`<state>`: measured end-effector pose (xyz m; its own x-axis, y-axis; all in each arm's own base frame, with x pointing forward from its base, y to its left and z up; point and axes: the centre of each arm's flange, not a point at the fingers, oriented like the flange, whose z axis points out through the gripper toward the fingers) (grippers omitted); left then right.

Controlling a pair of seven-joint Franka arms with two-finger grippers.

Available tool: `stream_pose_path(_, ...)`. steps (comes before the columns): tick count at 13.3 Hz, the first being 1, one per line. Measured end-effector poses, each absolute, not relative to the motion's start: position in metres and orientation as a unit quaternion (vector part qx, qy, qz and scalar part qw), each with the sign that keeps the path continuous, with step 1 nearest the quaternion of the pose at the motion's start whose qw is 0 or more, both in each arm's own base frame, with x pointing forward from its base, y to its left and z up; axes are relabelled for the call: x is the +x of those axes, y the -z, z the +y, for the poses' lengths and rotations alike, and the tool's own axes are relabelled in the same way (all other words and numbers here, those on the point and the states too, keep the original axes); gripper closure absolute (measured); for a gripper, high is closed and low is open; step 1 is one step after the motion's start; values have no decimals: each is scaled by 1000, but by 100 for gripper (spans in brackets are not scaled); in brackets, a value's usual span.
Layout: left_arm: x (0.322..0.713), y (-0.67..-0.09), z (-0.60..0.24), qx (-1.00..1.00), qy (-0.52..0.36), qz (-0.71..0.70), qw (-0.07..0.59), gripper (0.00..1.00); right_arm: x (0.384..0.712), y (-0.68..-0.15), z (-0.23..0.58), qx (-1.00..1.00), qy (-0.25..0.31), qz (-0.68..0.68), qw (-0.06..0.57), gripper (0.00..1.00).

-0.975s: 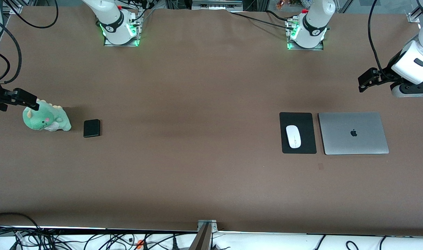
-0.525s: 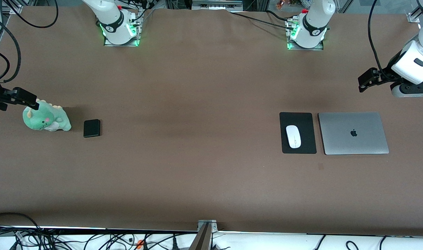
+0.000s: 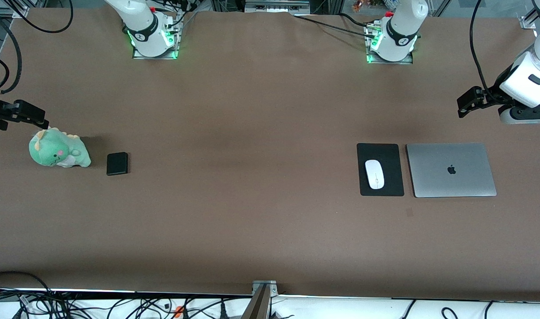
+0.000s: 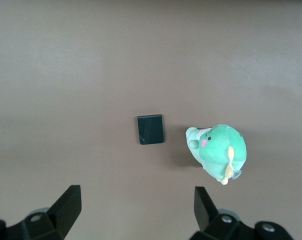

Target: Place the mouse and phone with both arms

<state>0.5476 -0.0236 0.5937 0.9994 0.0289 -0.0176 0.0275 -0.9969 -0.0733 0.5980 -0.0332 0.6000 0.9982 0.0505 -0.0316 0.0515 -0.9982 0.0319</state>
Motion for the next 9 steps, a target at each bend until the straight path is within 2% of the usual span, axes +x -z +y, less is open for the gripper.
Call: stream_pose_path(9,548,-594,-24,-999,-9,-13,37,0,597,-601,-31,999,17,27,16,0)
